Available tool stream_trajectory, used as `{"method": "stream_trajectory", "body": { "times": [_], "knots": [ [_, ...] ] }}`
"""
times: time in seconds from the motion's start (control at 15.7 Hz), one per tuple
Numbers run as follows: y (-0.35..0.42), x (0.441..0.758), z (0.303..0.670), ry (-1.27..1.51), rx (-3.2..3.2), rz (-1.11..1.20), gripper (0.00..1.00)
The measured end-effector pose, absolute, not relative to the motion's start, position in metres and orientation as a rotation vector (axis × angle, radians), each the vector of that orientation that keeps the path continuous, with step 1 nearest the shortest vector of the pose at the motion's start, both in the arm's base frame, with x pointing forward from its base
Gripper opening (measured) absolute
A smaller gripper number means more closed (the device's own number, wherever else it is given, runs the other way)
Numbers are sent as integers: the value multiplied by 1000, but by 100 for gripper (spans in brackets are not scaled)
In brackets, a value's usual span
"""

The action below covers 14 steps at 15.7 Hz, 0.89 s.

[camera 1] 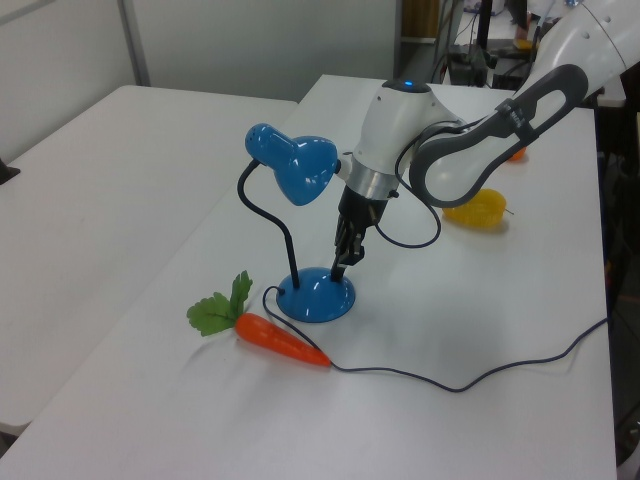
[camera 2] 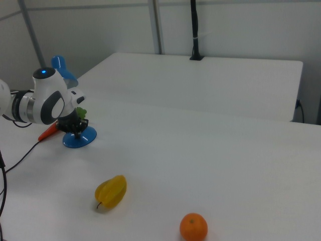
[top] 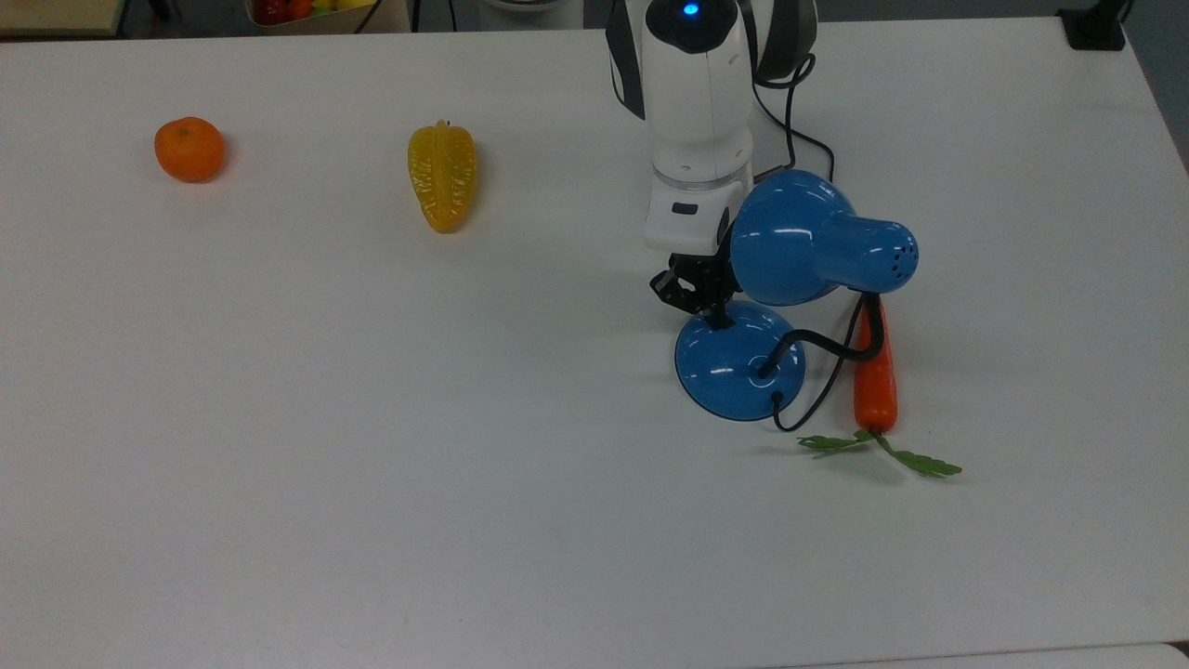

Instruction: Turn off lamp

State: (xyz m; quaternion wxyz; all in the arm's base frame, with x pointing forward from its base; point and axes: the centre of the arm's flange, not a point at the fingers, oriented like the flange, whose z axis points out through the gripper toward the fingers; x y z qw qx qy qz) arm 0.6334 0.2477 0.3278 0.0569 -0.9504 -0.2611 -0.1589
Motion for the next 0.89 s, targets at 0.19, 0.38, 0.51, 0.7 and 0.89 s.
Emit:
{"method": "stream_trajectory", "body": {
  "times": [0.19, 0.38, 0.51, 0.7, 0.89],
  "knots": [
    [247, 633, 327, -793, -2884, -480, 1],
    [246, 631, 325, -810, -2890, -476, 1],
    [246, 630, 325, -820, -2894, -474, 1],
    [243, 629, 322, -823, -2898, -468, 1],
    [242, 627, 321, -822, -2901, -459, 1]
  ]
}}
